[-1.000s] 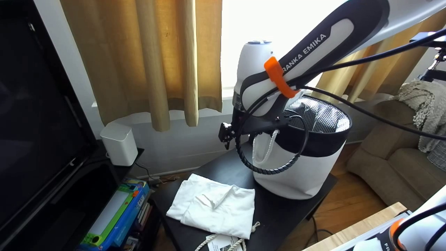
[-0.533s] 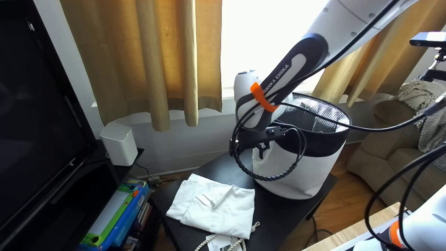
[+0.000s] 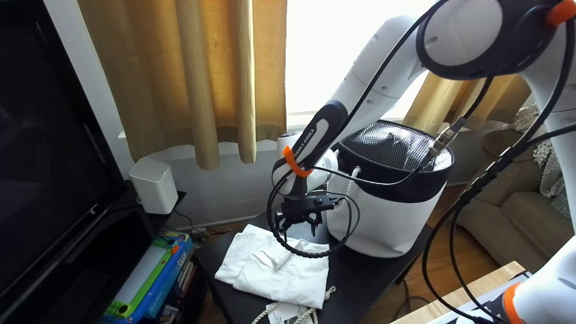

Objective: Put the white cloth in the laundry bag

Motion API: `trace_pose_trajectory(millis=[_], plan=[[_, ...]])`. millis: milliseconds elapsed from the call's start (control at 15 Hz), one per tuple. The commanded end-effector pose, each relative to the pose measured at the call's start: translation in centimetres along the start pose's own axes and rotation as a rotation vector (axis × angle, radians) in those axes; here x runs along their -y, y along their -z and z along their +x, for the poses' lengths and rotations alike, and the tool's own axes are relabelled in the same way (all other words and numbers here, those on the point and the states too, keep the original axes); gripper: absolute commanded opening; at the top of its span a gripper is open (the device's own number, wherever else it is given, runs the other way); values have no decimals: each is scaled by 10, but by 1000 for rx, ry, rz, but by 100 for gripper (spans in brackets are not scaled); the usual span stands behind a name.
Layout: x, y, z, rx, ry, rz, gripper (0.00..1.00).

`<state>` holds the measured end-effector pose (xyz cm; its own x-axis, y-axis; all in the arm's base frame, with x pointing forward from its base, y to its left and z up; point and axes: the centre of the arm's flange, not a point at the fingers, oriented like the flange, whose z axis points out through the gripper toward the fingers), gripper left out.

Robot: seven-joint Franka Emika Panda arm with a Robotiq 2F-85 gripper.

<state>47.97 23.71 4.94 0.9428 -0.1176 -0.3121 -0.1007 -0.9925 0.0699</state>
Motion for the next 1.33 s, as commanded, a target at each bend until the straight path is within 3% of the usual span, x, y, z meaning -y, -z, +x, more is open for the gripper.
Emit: trace_pose_trajectory(millis=[0, 467, 867, 1267], plan=[[5, -9, 5, 10, 13, 9, 100], [13, -27, 21, 22, 30, 27, 100], [27, -80, 47, 80, -22, 114, 100], [37, -130, 65, 73, -63, 167, 100]])
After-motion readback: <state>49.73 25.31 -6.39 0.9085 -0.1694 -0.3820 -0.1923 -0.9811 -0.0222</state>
